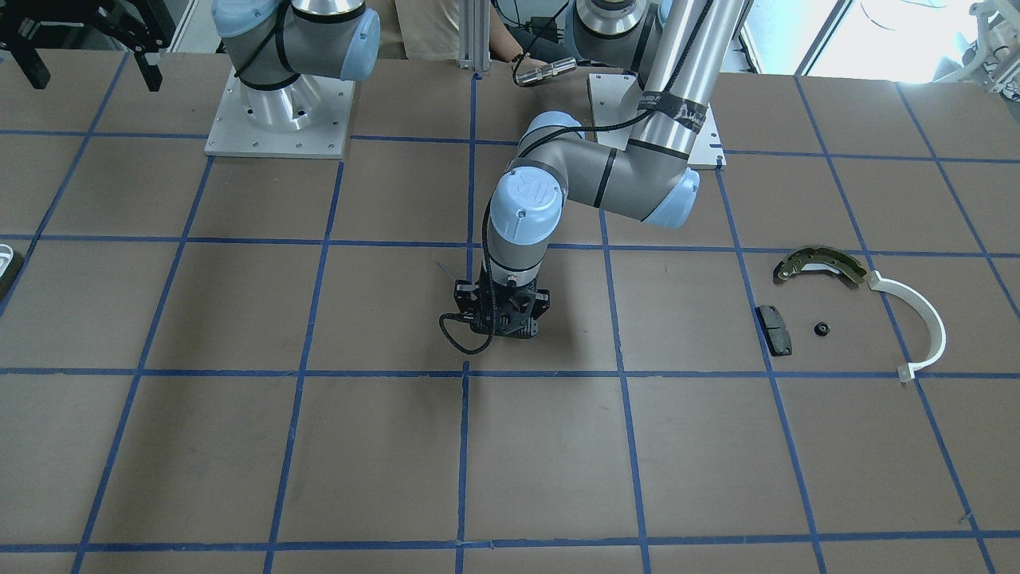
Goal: Place bearing gear from tray to pile
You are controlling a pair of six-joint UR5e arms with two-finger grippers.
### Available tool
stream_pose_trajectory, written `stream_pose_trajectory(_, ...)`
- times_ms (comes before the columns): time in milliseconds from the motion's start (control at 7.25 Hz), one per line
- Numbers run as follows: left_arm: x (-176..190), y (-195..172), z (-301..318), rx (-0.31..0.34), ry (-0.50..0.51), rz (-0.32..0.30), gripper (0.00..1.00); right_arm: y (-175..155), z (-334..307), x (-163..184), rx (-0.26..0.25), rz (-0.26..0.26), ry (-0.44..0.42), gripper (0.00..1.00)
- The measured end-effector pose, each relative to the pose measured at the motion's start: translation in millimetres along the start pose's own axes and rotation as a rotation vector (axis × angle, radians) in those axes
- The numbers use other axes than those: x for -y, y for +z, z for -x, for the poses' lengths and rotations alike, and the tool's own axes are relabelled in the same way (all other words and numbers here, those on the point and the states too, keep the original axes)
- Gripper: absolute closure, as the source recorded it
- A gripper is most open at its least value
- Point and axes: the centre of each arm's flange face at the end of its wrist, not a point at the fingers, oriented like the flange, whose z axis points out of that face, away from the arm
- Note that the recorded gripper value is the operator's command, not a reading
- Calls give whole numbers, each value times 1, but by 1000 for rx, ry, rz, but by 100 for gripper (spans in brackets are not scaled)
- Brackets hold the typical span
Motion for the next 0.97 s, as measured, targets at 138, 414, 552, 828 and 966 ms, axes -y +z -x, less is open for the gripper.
stream_pose_trajectory(138,-2,1,0,4,2,6,100,7,1,5,17,14,52,0)
stream_pose_trajectory(414,-3,3,0,9,4,13,100,54,3,32,43,111,150,0)
stream_pose_trajectory(552,0,-4,1,12,9,13,100,84,16,46,47,170,171,0)
stream_pose_trajectory(828,26,-43,21,65,46,33,100,127,72,49,24,236,198,0)
stream_pose_trajectory(966,52,-70,46,83,34,48,100,144,91,46,16,241,209,0)
